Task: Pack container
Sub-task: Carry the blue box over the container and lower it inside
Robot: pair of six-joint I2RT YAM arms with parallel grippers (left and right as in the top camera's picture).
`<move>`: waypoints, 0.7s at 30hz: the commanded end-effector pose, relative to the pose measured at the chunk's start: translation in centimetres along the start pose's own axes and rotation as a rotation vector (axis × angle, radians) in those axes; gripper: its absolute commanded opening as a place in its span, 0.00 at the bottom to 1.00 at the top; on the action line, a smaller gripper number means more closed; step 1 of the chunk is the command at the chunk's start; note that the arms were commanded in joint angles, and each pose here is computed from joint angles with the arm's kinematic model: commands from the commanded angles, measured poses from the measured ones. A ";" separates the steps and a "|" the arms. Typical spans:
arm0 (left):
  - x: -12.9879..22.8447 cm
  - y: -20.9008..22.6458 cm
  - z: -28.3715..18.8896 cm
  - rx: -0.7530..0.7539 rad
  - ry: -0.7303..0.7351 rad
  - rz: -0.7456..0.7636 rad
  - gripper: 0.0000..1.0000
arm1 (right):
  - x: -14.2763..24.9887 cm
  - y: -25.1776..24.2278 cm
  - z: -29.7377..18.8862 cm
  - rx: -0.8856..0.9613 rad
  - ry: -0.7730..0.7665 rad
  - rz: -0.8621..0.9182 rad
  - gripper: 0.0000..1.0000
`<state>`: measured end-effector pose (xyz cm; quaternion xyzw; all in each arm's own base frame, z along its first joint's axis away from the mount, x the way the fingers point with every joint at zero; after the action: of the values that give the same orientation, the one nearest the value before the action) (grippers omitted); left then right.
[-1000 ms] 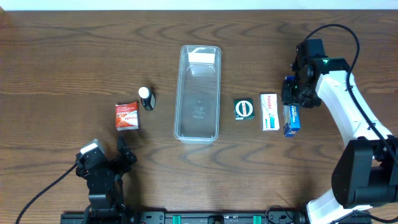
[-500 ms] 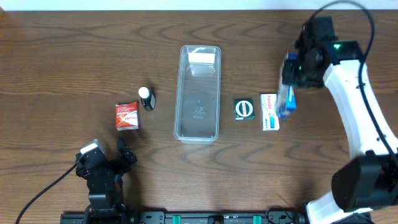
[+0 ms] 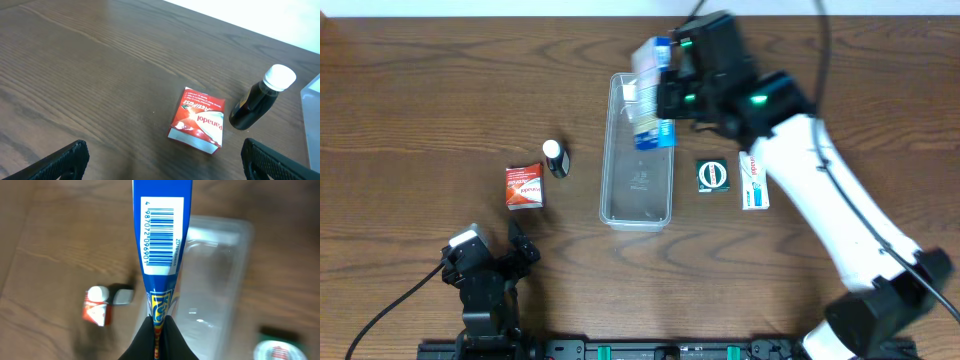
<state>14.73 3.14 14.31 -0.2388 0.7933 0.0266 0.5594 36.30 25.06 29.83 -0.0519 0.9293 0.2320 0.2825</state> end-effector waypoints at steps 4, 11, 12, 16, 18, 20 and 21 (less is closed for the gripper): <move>0.6 0.2 0.3 -0.008 0.014 0.014 0.98 | 2.1 -0.4 6.3 0.080 0.083 0.212 0.09; 0.6 0.2 0.3 -0.008 0.014 0.014 0.98 | 3.5 -1.7 10.5 0.091 0.169 0.266 0.03; 0.6 0.2 0.3 -0.008 0.014 0.014 0.98 | 3.6 -1.7 10.8 0.087 0.172 0.267 0.03; 0.6 0.2 0.3 -0.008 0.014 0.014 0.98 | 3.7 -1.7 11.4 0.078 0.177 0.267 0.04; 0.6 0.2 0.3 -0.008 0.014 0.014 0.98 | 3.6 -1.8 11.4 0.080 0.176 0.269 0.04; 0.6 0.2 0.3 -0.008 0.014 0.014 0.98 | 3.5 -2.0 11.4 0.079 0.171 0.267 0.06; 0.6 0.2 0.3 -0.008 0.014 0.014 0.98 | 3.3 -2.1 11.4 0.076 0.165 0.258 0.06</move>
<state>14.73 3.14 14.31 -0.2388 0.7933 0.0266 0.5594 39.16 28.91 18.43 0.0540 0.9599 0.2171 0.1688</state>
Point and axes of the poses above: each gripper's point midway between its finger pads, its own z axis out along the fingers, its own y axis along the line the jaws close on, x = y × z, the point moved 7 cm from there along -z, back along the fingers, and after that the axes turned 3 degrees about -z, right-handed, at the moved point
